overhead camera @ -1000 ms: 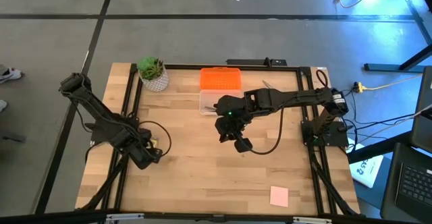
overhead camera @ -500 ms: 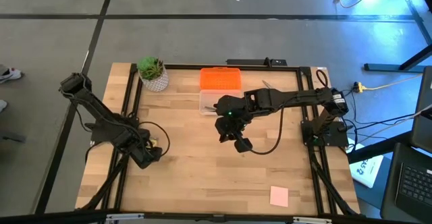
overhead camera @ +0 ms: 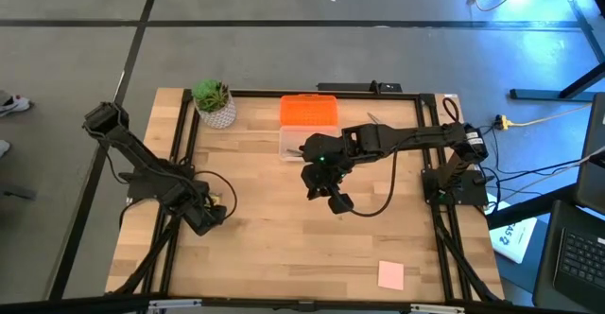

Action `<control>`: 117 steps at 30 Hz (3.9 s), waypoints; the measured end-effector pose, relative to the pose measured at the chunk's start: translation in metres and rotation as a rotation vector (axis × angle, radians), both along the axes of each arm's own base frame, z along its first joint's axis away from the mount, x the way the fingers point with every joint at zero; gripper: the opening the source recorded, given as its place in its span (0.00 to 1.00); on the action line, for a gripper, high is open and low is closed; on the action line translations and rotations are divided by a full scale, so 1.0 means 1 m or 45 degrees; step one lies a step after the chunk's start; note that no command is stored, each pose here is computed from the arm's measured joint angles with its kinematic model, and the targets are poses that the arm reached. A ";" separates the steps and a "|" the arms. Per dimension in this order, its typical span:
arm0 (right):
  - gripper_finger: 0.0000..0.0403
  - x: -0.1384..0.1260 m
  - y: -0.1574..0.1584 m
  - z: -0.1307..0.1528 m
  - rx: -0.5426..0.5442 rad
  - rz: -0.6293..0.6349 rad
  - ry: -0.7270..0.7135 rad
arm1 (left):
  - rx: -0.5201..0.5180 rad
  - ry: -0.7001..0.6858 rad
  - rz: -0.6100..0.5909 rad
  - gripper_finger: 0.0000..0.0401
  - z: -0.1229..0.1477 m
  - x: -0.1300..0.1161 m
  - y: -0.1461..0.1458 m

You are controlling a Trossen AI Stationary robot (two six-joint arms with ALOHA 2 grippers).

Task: Pack school essentials
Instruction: Put the yellow crayon box into the orange supply box

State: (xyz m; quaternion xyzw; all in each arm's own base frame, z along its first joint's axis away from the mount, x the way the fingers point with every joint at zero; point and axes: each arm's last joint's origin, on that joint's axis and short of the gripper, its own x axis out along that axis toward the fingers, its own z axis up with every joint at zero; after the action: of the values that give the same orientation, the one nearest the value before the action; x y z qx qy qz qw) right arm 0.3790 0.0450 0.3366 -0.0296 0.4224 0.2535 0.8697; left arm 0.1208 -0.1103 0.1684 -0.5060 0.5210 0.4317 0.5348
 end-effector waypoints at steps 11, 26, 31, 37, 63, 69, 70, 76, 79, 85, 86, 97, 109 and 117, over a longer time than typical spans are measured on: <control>0.08 0.000 0.000 0.000 0.000 0.000 0.000 | -0.003 -0.004 0.052 0.99 -0.014 0.001 0.009; 0.08 0.000 0.000 0.000 0.000 0.000 0.000 | 0.009 0.010 0.063 0.99 -0.028 -0.004 0.014; 0.08 0.000 0.000 0.000 0.000 0.001 -0.001 | 0.022 0.024 0.063 0.99 -0.028 -0.004 0.015; 0.08 0.000 0.000 0.000 0.000 0.000 -0.003 | 0.035 0.042 0.063 0.98 -0.032 -0.003 0.014; 0.08 0.001 0.000 0.000 0.001 0.000 -0.009 | 0.036 -0.035 -0.044 0.76 -0.029 0.005 0.015; 0.08 0.001 0.000 0.000 0.001 0.000 -0.009 | 0.118 -0.210 -0.133 0.76 -0.017 0.012 0.014; 0.08 0.001 0.000 0.000 0.001 0.000 -0.011 | 0.122 -0.235 -0.145 0.76 -0.015 0.014 0.014; 0.08 0.002 0.000 0.001 0.003 0.000 -0.030 | 0.146 -0.267 -0.335 0.76 -0.008 0.019 0.017; 0.08 0.002 0.000 0.002 0.003 0.000 -0.034 | 0.159 -0.293 -0.450 0.76 -0.002 0.024 0.018; 0.08 0.002 0.000 0.001 0.003 0.000 -0.035 | 0.199 -0.371 -0.656 0.76 0.017 0.040 0.021; 0.08 0.002 0.000 0.002 0.003 0.000 -0.035 | 0.208 -0.387 -0.693 0.76 0.021 0.043 0.023; 0.08 0.002 0.000 0.002 0.003 0.000 -0.034 | 0.373 -0.526 -1.000 0.76 0.062 0.075 0.054; 0.08 0.005 -0.003 0.003 -0.041 -0.020 -0.094 | 0.620 -0.538 -1.165 0.76 0.089 0.098 0.108; 0.08 0.002 -0.024 0.011 -0.196 -0.367 -0.087 | 0.811 -0.568 -1.252 0.76 0.087 0.121 0.140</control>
State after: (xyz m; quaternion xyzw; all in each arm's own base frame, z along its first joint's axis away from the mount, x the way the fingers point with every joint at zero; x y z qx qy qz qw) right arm 0.3806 0.0214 0.3472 -0.0438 0.4107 0.0918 0.9061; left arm 0.2419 0.0293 0.2550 -0.1008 0.4144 0.1532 0.8914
